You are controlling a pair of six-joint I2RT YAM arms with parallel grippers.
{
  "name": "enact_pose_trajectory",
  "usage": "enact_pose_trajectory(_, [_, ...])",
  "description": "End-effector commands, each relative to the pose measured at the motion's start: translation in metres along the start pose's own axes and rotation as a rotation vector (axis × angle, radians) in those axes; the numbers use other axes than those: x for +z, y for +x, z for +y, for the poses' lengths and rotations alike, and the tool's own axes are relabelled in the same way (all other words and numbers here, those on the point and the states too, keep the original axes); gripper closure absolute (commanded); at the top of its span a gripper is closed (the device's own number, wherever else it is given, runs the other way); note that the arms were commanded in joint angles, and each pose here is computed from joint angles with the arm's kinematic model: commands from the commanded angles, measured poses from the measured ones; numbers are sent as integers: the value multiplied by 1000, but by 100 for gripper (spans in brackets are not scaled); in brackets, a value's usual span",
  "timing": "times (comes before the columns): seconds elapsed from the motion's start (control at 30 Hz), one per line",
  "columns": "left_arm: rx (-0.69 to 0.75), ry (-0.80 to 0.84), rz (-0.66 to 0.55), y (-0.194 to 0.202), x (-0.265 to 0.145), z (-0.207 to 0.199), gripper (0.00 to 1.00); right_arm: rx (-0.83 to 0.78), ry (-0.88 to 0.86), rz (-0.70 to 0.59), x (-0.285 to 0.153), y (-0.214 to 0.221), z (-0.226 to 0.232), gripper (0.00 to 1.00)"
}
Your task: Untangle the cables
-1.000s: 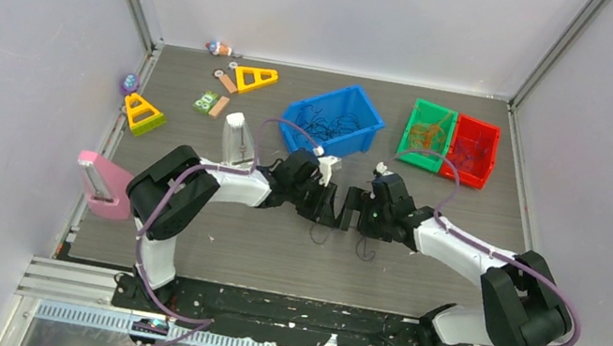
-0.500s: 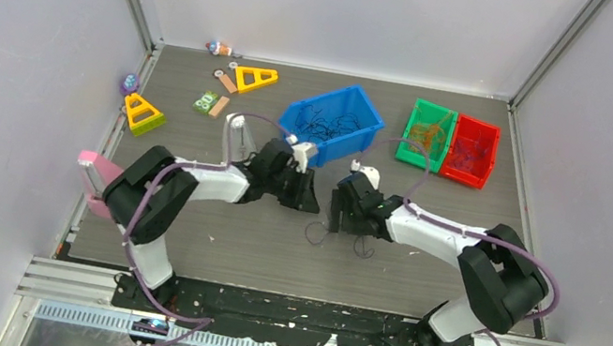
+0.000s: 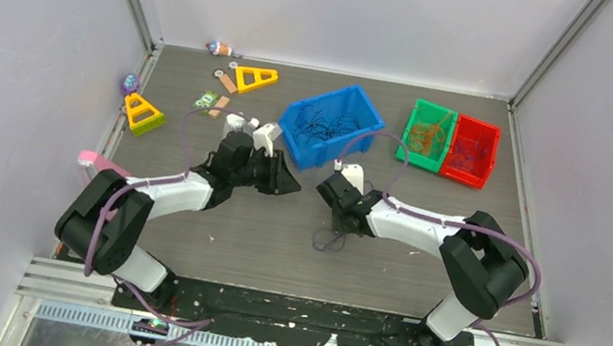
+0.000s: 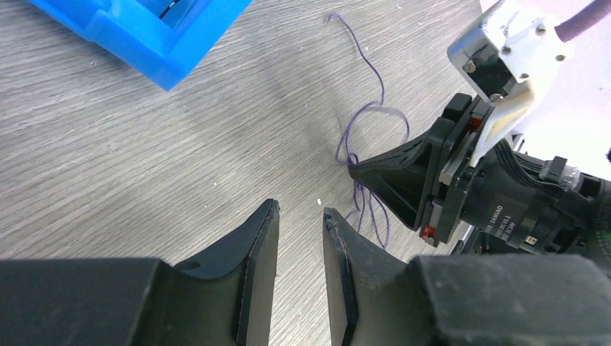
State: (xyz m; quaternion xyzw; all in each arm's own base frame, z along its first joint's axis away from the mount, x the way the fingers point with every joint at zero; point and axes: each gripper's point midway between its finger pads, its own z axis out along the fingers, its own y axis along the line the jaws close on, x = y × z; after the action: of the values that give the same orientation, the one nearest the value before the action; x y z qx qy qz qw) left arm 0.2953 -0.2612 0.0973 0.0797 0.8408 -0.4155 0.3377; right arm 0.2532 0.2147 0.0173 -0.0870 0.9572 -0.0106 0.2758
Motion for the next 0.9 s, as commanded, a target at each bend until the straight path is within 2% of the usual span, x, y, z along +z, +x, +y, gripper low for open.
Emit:
enact_pose_trajectory(0.0, [44, 48, -64, -17, -6, -14, 70, -68, 140, 84, 4, 28, -32, 91])
enact_pose_trajectory(0.2, [57, 51, -75, -18, -9, -15, 71, -1, 87, -27, -19, -2, -33, 95])
enact_pose_trajectory(0.3, [71, 59, -88, -20, -11, -17, 71, 66, 68, -95, -37, -26, -50, 95])
enact_pose_trajectory(0.43, [93, 91, -106, -23, -14, -24, 71, 197, 18, -170, -65, -62, -91, 95])
enact_pose_trajectory(0.63, [116, 120, -144, -25, -19, -30, 72, 326, 162, -282, -102, -113, -186, 95])
enact_pose_trajectory(0.87, [123, 142, -150, -26, -19, -34, 72, 466, 219, -447, -152, -177, -246, 95])
